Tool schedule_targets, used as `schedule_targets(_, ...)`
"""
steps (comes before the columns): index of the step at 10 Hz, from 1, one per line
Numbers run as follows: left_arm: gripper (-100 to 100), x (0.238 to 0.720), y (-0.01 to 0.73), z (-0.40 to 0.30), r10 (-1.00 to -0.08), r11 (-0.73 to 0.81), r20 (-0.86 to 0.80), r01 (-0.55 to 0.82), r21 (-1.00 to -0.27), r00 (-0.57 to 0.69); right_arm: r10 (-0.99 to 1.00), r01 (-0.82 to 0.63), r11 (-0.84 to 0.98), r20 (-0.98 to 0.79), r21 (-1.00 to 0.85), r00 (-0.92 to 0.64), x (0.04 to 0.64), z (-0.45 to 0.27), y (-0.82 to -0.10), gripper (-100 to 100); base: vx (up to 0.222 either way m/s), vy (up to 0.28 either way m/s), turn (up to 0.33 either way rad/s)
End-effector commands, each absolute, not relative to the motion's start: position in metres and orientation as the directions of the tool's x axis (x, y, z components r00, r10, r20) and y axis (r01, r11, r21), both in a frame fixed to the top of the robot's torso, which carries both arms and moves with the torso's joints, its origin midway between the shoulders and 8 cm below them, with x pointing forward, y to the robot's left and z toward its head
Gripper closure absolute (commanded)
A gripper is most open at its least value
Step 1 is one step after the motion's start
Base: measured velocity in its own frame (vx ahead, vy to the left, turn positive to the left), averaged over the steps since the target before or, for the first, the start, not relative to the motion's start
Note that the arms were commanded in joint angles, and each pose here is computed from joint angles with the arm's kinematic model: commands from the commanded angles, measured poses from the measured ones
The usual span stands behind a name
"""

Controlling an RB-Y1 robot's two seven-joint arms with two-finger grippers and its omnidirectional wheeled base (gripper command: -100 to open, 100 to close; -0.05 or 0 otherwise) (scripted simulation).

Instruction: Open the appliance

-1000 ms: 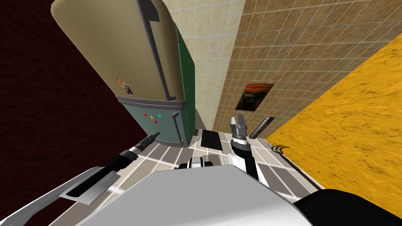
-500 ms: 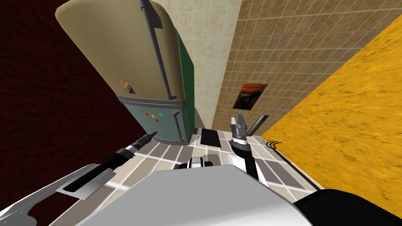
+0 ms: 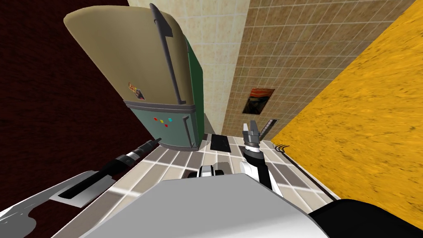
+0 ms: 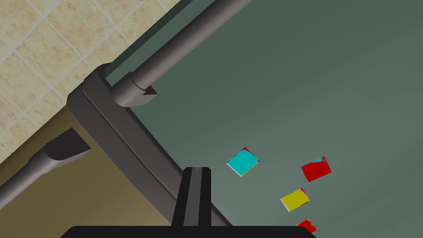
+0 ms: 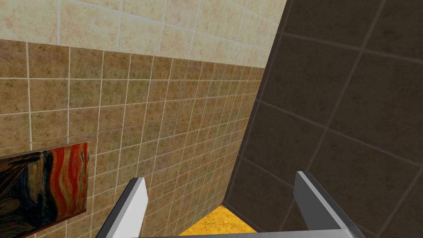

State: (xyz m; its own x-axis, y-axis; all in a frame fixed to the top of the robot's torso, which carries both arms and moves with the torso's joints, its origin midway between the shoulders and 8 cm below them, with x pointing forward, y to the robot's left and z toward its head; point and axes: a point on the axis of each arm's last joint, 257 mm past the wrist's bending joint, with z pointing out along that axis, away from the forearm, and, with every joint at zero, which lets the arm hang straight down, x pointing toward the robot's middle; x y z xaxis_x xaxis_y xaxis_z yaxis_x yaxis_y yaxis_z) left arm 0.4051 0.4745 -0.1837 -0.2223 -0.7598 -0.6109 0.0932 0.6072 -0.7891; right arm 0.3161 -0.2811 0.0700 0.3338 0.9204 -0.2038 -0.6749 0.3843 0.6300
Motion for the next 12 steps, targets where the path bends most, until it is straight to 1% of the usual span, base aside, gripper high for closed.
schedule_targets(1,100,0.399,0.504,-0.194,-0.755,0.629,-0.624,0.046,-0.776,-0.202,0.920,-0.675,0.384,-0.204,0.630,0.334,0.316,0.070,-0.281,0,0.001,0.006,0.002)
schedule_targets(2,100,0.411,0.502,-0.176,-0.768,0.601,-0.605,0.090,-0.794,-0.210,0.920,-0.675,0.384,-0.204,0.630,0.334,0.316,0.070,-0.281,0,-0.154,0.009,-0.131)
schedule_targets(3,100,0.416,0.511,-0.164,-0.753,0.619,-0.627,0.106,-0.778,-0.200,0.920,-0.675,0.384,-0.204,0.630,0.334,0.316,0.070,-0.281,0,-0.221,-0.002,-0.111)
schedule_targets(5,100,0.409,0.540,-0.169,-0.741,0.648,-0.648,0.068,-0.759,-0.179,0.920,-0.675,0.384,-0.204,0.630,0.334,0.316,0.070,-0.281,0,-0.078,0.015,0.005)
schedule_targets(7,100,0.406,0.548,-0.172,-0.739,0.654,-0.651,0.052,-0.755,-0.172,0.920,-0.675,0.384,-0.204,0.630,0.334,0.316,0.070,-0.281,0,0.016,0.003,0.006)
schedule_targets(8,100,0.416,0.553,-0.151,-0.750,0.636,-0.640,0.085,-0.767,-0.167,0.920,-0.675,0.384,-0.204,0.630,0.334,0.316,0.070,-0.281,0,-0.197,0.001,-0.185)
schedule_targets(9,100,0.421,0.562,-0.134,-0.730,0.658,-0.666,0.106,-0.746,-0.154,0.920,-0.675,0.384,-0.204,0.630,0.334,0.316,0.070,-0.281,0,-0.226,0.016,-0.092)
schedule_targets(10,100,0.419,0.568,-0.130,-0.721,0.668,-0.677,0.112,-0.736,-0.150,0.920,-0.675,0.384,-0.204,0.630,0.334,0.316,0.070,-0.281,0,-0.104,0.007,0.028)
schedule_targets(12,100,0.411,0.592,-0.135,-0.714,0.686,-0.688,0.067,-0.724,-0.127,0.920,-0.675,0.384,-0.204,0.630,0.334,0.316,0.070,-0.281,0,-0.011,-0.003,0.014)
